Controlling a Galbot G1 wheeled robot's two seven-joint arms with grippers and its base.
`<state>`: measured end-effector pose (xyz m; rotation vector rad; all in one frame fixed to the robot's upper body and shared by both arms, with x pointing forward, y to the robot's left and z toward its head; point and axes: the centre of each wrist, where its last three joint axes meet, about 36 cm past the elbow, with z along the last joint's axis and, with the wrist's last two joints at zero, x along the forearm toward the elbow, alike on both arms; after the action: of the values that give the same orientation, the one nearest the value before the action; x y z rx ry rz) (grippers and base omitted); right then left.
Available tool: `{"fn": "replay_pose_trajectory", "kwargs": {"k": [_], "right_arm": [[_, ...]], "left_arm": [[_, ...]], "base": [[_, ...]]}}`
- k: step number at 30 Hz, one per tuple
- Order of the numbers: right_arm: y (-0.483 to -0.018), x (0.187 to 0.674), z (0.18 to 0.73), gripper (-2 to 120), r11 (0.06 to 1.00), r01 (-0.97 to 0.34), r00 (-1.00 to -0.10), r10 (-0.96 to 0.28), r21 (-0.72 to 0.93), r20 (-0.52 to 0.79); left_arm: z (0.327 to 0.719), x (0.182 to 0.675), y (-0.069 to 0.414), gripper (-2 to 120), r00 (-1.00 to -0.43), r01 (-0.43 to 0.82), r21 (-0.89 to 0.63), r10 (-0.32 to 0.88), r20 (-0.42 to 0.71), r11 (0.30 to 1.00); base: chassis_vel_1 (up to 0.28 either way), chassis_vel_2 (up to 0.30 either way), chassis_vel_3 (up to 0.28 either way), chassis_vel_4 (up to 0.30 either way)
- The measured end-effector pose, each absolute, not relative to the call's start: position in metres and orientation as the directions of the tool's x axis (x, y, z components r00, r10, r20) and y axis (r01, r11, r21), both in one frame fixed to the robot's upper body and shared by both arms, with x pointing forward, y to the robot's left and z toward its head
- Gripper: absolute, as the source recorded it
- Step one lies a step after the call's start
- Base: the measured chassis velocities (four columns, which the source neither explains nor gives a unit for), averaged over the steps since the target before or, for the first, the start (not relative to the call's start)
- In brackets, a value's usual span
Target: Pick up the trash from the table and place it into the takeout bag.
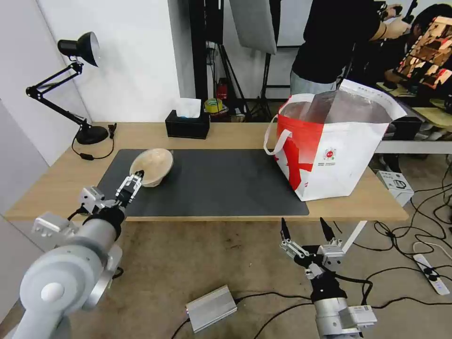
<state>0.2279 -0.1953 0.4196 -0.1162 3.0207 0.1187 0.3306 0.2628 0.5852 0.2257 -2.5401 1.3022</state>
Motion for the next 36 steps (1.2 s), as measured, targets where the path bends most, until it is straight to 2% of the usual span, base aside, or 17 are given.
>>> {"fn": "replay_pose_trajectory", "kwargs": {"k": [20, 36], "right_arm": [[-0.195, 0.228, 0.42, 100, 0.994, -0.081, -0.99, -0.072, 0.074, -0.119], [-0.195, 0.228, 0.42, 100, 0.994, -0.081, -0.99, -0.072, 0.074, -0.119]], "left_arm": [[0.584, 0.362, 0.274, 100, -0.92, -0.342, -0.752, -0.038, 0.39, 0.564], [0.566, 0.391, 0.285, 100, -0.883, -0.427, -0.724, -0.078, 0.462, 0.541]], "base": [[0.0, 0.0, 0.0, 0.0], [0.0, 0.0, 0.0, 0.0]]}}
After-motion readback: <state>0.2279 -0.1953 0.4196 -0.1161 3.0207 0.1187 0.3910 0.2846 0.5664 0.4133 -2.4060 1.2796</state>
